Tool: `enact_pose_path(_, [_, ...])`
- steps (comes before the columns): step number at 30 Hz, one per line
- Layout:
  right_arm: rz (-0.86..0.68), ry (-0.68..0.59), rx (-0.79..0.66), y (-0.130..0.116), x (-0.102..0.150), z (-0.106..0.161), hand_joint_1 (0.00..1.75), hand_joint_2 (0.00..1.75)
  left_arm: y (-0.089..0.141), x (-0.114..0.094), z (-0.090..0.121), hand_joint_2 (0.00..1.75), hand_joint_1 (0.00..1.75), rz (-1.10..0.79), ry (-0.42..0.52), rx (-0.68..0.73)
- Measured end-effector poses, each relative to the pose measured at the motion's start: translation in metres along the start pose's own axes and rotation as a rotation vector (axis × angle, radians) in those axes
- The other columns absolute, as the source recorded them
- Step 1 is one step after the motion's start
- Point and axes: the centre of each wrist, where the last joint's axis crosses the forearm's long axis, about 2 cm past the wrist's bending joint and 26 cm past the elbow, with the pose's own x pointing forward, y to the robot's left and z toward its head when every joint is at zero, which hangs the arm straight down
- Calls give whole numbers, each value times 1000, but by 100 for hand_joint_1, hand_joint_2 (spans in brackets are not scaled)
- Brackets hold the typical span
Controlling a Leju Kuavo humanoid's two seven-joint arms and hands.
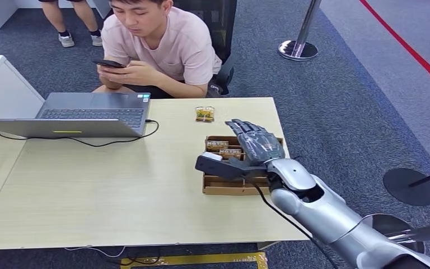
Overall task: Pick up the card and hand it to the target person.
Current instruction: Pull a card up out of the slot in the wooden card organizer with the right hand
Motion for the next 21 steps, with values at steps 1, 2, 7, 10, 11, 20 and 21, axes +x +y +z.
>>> enact_pose_path(1, [-4, 4, 4, 1, -1, 0, 32, 175, 0, 0, 0, 0, 0, 2, 1, 0])
enact_pose_path(2, [-9, 10, 6, 1, -2, 1, 35, 175, 0, 0, 0, 0, 0, 3, 1, 0])
enact_pose_path(7, [-69, 47, 27, 3, -13, 6, 51, 175, 0, 0, 0, 0, 0, 7, 11, 0])
enact_pose_path(10, [-91, 66, 34, 2, -20, 10, 68, 175, 0, 0, 0, 0, 0, 9, 16, 1])
enact_pose_path(11, [-93, 71, 35, 1, -22, 12, 78, 175, 0, 0, 0, 0, 0, 9, 17, 1])
enact_pose_path(20, [-84, 86, 27, -5, -32, 18, 101, 175, -1, -1, 0, 0, 0, 3, 11, 1])
enact_pose_path(21, [-83, 86, 26, -5, -32, 18, 101, 175, -1, -1, 0, 0, 0, 3, 10, 1])
